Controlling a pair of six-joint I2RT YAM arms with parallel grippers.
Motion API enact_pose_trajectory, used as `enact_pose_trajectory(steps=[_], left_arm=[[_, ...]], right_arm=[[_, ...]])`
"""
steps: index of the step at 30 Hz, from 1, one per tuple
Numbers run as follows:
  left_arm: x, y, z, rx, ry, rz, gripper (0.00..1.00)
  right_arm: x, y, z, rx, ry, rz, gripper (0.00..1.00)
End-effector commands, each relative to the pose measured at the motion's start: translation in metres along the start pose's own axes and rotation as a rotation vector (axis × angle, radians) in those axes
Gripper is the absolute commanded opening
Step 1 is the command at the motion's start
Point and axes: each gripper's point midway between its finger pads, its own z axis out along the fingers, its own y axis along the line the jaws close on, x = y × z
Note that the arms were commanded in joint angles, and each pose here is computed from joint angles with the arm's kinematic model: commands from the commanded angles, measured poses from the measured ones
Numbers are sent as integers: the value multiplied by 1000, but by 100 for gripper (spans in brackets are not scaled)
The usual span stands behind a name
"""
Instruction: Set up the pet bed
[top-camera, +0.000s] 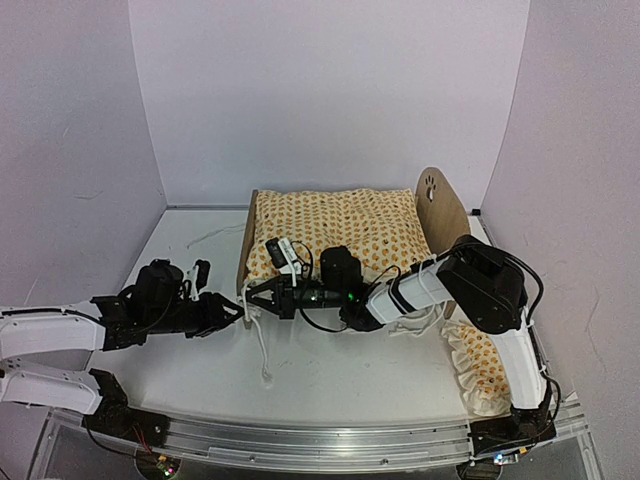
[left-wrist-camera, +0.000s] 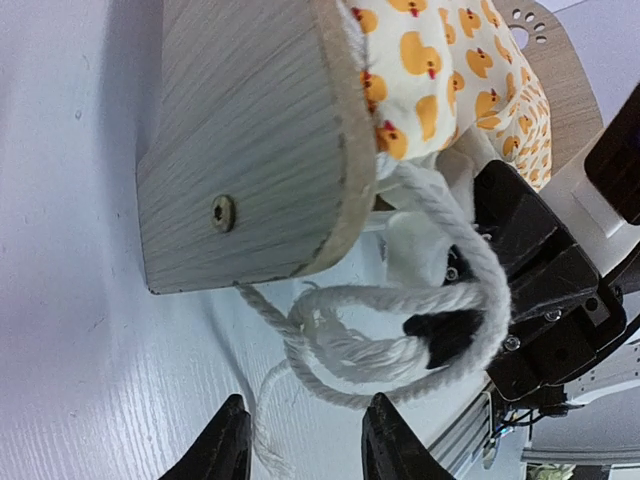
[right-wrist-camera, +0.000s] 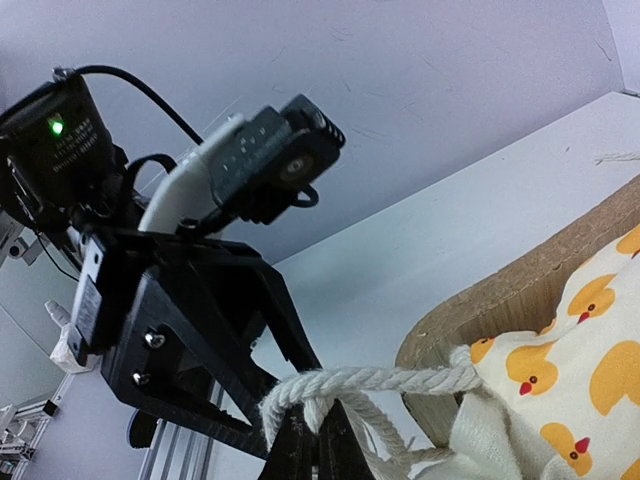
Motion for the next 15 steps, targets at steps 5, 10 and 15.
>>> enact_pose_trajectory(steps=[5, 10, 15], left_arm=[[-20, -35, 0, 216, -69, -30, 40], [-26, -37, 10, 198, -61, 8, 35], [-35, -33, 14, 174, -80, 38, 31]], right_arm=[[-18, 9, 4, -39, -21, -36, 0], [-19, 12, 3, -51, -18, -38, 0], [-19, 15, 5, -69, -11, -28, 0]])
